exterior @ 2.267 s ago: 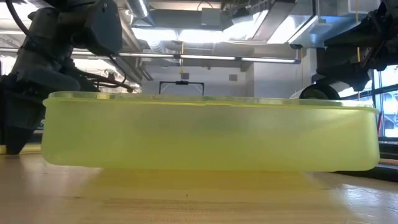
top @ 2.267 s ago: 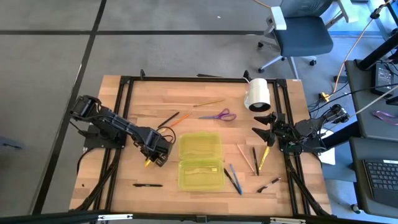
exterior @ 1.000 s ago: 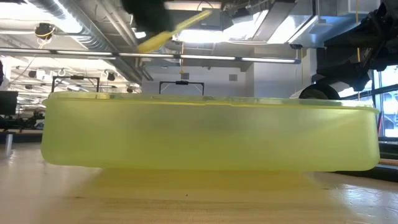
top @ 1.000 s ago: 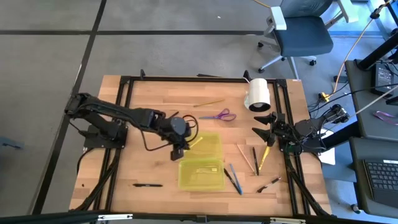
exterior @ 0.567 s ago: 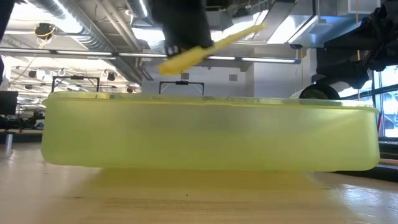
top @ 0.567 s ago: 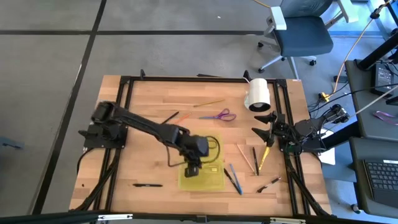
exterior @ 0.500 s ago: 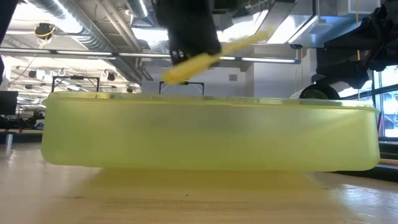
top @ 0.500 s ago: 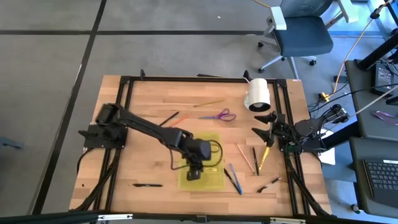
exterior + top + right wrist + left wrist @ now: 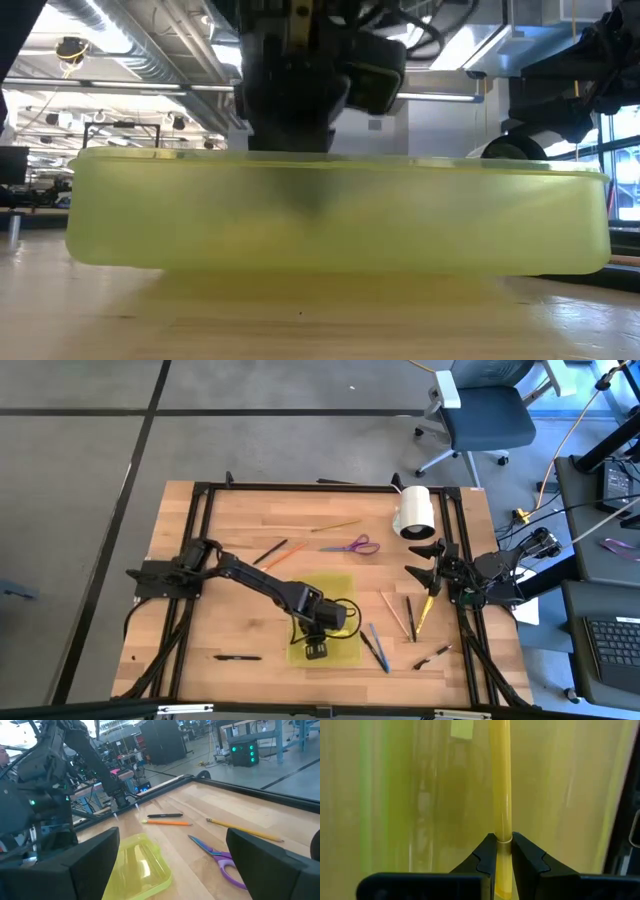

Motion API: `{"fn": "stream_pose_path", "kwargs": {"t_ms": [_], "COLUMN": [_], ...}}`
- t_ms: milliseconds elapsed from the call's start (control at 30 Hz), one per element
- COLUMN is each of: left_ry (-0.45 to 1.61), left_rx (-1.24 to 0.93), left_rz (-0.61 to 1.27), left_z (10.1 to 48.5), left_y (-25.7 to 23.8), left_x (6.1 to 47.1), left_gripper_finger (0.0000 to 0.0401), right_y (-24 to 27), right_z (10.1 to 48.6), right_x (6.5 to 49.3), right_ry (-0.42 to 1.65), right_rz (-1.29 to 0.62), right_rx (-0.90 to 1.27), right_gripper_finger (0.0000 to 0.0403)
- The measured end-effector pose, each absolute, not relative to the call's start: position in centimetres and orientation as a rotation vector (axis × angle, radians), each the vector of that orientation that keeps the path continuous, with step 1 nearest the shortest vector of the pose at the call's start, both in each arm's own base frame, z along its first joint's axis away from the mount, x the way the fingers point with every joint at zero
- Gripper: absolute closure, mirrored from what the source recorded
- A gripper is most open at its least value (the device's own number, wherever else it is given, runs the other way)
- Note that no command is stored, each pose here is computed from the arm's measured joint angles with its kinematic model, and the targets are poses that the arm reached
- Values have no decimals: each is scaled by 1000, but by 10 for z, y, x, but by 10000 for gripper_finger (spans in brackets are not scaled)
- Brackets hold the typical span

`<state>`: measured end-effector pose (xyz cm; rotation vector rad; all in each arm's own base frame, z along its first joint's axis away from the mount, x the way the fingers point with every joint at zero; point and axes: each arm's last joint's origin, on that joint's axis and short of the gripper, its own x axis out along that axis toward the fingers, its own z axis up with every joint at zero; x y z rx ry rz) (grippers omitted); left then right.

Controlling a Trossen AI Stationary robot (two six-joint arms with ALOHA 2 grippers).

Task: Pick & place school supplies into a supply box
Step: Put the yellow marker into the yellow supply box, then put the black pen into the yellow supply box

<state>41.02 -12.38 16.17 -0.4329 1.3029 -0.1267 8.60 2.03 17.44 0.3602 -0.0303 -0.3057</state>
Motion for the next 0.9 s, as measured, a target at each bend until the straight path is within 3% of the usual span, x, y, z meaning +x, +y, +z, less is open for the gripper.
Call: {"fn": "stream_pose_path", "kwargs": {"t_ms": [267, 600, 900], "left_ry": [1328, 1333, 1395], "left_rx": [-443, -451, -578], "left_rz": [-105, -99, -168], "left_z": [160, 159, 176], "left_y": [-125, -124, -123], "left_x": [408, 408, 400], "left_gripper_finger": [364, 320, 312], "right_y": [20, 20, 20], "right_z": [174, 174, 174], "right_x": [86, 86, 86], "right_ry": [-30, -30, -29], "right_rz": [-306, -306, -306], "right_rx": [360, 360, 358], "right_gripper_finger": [34, 34, 34]}}
